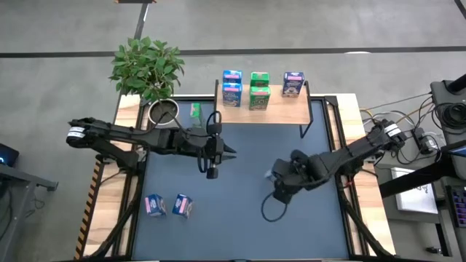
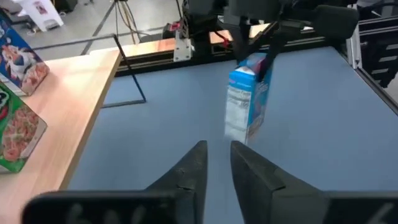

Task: Stack cereal on shelf
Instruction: Put the light blue cereal box on the shelf aligned with the other light blue cereal boxes

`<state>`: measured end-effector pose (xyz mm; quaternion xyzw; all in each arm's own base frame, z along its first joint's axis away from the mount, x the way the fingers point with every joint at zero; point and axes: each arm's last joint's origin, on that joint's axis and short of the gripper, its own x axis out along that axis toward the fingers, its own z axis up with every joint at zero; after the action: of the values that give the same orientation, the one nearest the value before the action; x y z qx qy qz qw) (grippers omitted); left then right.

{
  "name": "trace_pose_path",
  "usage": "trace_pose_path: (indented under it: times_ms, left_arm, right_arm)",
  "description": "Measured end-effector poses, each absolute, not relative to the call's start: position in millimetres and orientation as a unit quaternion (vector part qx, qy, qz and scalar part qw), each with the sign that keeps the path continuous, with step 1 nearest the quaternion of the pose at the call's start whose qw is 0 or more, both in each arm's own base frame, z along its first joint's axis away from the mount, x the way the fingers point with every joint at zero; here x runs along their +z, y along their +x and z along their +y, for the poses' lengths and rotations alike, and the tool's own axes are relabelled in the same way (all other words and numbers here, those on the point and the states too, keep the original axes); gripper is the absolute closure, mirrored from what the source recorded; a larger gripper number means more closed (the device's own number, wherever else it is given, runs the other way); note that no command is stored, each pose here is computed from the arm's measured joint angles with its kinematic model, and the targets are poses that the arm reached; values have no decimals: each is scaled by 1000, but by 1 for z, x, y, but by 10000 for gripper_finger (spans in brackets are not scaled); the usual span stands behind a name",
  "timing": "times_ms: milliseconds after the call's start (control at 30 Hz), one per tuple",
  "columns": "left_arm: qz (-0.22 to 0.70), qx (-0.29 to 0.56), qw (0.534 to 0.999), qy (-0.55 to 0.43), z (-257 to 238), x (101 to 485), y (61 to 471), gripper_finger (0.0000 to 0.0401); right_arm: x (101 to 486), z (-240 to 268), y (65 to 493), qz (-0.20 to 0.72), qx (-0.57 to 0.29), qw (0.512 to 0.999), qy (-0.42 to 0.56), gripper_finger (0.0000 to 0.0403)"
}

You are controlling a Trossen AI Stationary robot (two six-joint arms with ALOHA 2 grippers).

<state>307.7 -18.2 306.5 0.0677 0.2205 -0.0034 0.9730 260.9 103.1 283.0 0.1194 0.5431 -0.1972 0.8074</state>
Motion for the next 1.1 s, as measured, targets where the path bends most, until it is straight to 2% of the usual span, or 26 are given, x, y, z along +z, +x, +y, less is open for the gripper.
trace_pose_path:
  times_ms: [233,400,533,667,867,1100]
  left_arm:
    - [244,-23,969,36,-21,292,317,239]
    - [261,-19,965,21,-21,280,325,159]
    - [265,-18,964,20,-22,274,329,118]
    - [257,-18,966,18,-22,273,332,105]
    - [265,-52,963,12,-24,269,334,106]
    - [266,-53,962,13,-24,269,334,112]
  right_arm:
    - [293,82,290,480,-106,871,-6,292]
    - [299,75,302,440,-64,892,-75,294]
    - [302,73,308,418,-42,900,-115,295]
    - [304,71,311,406,-29,902,-147,294]
    - [306,69,313,393,-21,904,-169,296]
    - [310,68,317,372,-15,909,-186,296]
